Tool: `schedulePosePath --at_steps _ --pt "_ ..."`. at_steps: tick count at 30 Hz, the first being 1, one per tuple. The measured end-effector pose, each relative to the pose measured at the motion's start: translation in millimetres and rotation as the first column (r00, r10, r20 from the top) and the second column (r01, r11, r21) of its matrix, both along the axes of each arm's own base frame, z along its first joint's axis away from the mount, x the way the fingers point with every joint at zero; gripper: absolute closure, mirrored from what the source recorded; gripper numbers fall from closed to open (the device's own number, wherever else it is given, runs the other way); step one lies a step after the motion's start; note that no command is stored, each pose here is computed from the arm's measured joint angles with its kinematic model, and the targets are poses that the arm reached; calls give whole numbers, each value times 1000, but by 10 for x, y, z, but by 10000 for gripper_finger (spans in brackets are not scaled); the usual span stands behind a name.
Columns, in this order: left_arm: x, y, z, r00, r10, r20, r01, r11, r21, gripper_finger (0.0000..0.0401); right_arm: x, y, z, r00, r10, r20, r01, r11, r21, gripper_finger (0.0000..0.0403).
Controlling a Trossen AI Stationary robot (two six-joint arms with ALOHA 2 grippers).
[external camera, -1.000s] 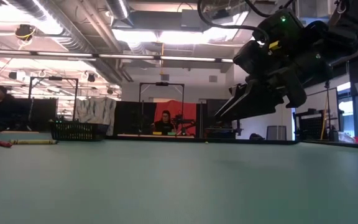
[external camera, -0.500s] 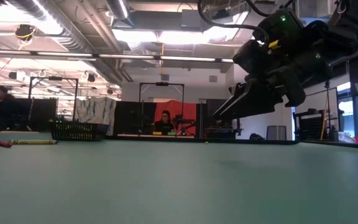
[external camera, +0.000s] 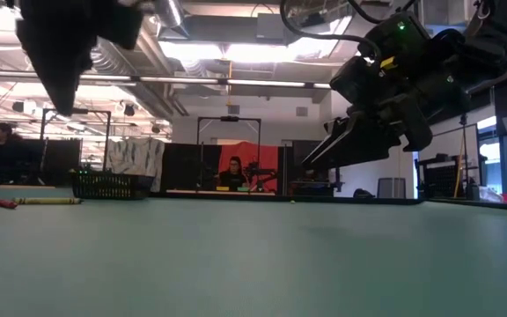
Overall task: Sort crayons
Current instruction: Put the right red crayon into the green bin
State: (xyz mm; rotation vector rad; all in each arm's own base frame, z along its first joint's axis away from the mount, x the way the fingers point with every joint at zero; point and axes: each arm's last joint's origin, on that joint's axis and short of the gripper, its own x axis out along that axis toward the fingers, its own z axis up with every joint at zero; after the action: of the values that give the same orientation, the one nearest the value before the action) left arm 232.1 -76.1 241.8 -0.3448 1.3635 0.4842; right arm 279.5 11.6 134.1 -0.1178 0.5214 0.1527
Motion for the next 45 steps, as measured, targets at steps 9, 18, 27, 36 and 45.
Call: schedulePosePath --at_steps 9,18,27,36,45 --pt "-134 493 -223 943 -198 -268 203 979 -9 276 0 0 0 1000 0 0 0 1000 0 249" --pt "-420 705 -704 823 -384 -419 369 922 -119 276 0 0 0 1000 0 0 0 1000 0 249" --pt "-486 735 -855 810 -416 -412 395 908 -139 276 4 -1 6 1000 -1 8 1 1000 0 249" --pt "-417 727 -949 820 -403 -407 375 915 -150 276 14 0 24 1000 -1 29 1 1000 1 249" --pt "-353 715 -1175 766 -421 -485 358 907 -223 276 13 0 23 1000 -1 28 1 1000 0 249"
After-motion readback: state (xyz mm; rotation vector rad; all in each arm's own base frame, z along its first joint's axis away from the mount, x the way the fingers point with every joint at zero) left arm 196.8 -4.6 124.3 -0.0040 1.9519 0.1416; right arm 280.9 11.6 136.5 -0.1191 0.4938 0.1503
